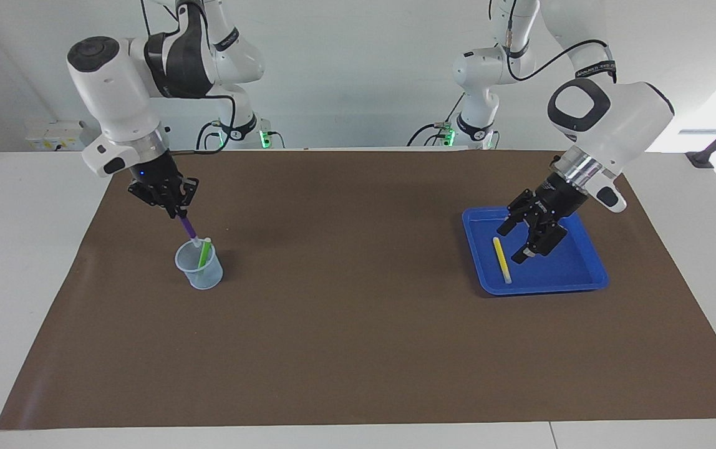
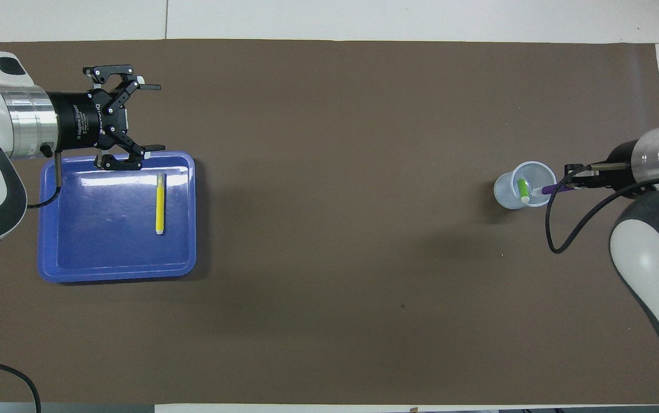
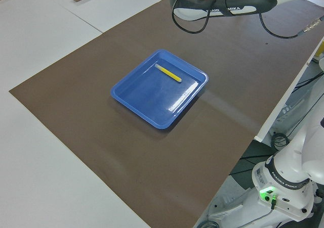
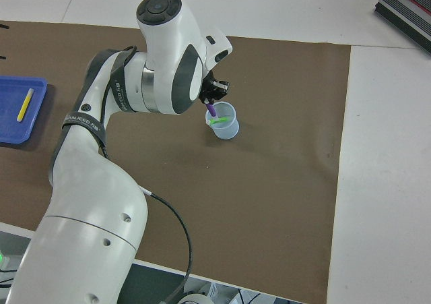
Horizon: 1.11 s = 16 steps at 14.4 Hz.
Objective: Right arm passes pens to left for tray arrangement
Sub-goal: 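Pull the purple pen from the white cup with the right gripper, then carry the purple pen toward the left gripper while the left gripper approaches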
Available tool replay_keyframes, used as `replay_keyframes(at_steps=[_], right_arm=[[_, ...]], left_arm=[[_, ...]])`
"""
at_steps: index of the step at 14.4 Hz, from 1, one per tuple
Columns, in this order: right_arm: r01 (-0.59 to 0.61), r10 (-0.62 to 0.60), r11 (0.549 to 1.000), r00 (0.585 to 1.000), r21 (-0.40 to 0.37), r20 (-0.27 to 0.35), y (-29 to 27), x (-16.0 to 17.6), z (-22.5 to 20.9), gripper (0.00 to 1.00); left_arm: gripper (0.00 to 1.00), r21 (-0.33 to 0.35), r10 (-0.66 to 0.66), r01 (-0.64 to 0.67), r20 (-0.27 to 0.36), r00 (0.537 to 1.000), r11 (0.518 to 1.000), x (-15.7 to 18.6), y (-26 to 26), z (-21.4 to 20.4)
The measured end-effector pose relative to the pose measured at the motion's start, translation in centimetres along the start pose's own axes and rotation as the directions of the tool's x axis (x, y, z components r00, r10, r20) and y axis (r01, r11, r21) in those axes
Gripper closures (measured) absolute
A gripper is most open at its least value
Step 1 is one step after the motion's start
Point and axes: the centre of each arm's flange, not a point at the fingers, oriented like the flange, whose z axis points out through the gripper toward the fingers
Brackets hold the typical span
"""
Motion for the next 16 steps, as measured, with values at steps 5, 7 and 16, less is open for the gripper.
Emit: replay_keyframes(at_steps=[5, 7, 16], right_arm=[[-0.191, 0.18, 0.933, 0.982, 0.306, 0.062, -3.9, 0.1, -3.6, 0.83], [-0.315, 0.289, 0.859, 0.949, 0.404, 0.125, -6.2, 0.4, -3.9, 0.83], [-0.688, 0.581, 0.494, 0.716, 0.532, 0.386, -21.4, 1.4, -7.5, 0.83]], left_arm=[[0.0, 0.048, -0.102, 0.095, 0.146, 0.984, 0.994, -4.0, 0.5, -0.4], [0.0, 0.09, -0.104, 0.089, 0.181, 0.978, 0.992, -4.7, 0.5, -0.8], [0.0, 0.208, -0.038, -0.006, 0.21, 0.977, 0.978, -12.8, 1.2, -2.5]])
